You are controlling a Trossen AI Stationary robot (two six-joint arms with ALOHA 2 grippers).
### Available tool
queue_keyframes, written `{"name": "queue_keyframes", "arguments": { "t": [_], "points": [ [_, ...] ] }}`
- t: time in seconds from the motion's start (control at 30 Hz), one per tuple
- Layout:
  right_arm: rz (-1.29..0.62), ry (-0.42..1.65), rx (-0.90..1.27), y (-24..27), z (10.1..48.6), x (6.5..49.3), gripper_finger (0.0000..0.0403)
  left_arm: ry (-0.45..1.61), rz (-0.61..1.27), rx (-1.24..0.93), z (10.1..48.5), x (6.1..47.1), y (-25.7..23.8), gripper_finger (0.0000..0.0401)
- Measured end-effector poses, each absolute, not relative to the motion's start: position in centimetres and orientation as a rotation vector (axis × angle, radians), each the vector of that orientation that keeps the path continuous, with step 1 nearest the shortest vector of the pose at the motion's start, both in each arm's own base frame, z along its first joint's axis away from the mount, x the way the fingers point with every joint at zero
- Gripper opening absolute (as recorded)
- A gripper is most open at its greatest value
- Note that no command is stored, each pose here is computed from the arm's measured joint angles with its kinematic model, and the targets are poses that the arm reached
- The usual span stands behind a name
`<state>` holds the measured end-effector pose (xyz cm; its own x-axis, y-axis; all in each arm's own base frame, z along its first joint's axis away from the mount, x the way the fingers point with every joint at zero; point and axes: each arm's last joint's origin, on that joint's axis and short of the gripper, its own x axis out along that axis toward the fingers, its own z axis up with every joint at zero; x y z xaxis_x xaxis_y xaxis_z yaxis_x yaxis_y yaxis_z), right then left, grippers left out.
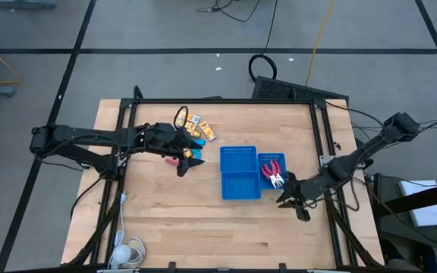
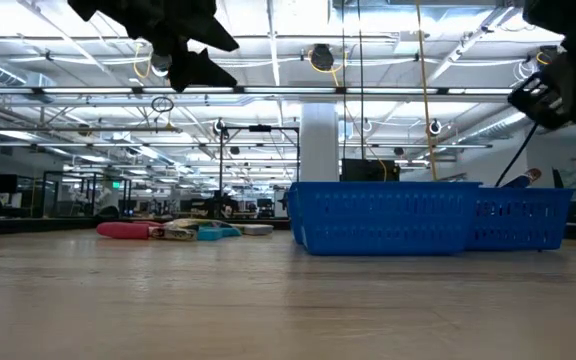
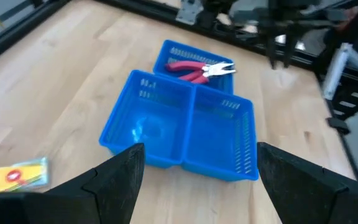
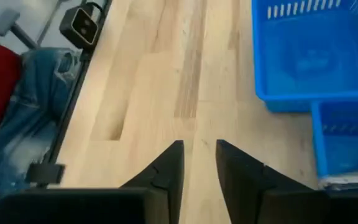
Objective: Pick & Place School Supplies
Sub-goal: Adjust the right vertical blue bin
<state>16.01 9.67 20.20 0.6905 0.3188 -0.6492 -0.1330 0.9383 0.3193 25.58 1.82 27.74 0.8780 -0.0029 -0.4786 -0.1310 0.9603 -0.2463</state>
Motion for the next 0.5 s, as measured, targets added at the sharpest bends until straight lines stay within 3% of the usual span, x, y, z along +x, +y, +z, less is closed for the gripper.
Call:
{"name": "queue_keyframes", "arguments": {
  "t": [0.5],
  "points": [
    [-0.040, 0.840, 0.072, 8.5, 17.9, 15.9, 0.0026, 0.497, 0.058, -0.270, 27.7, 25.6, 1.3, 0.0312]
  ]
}}
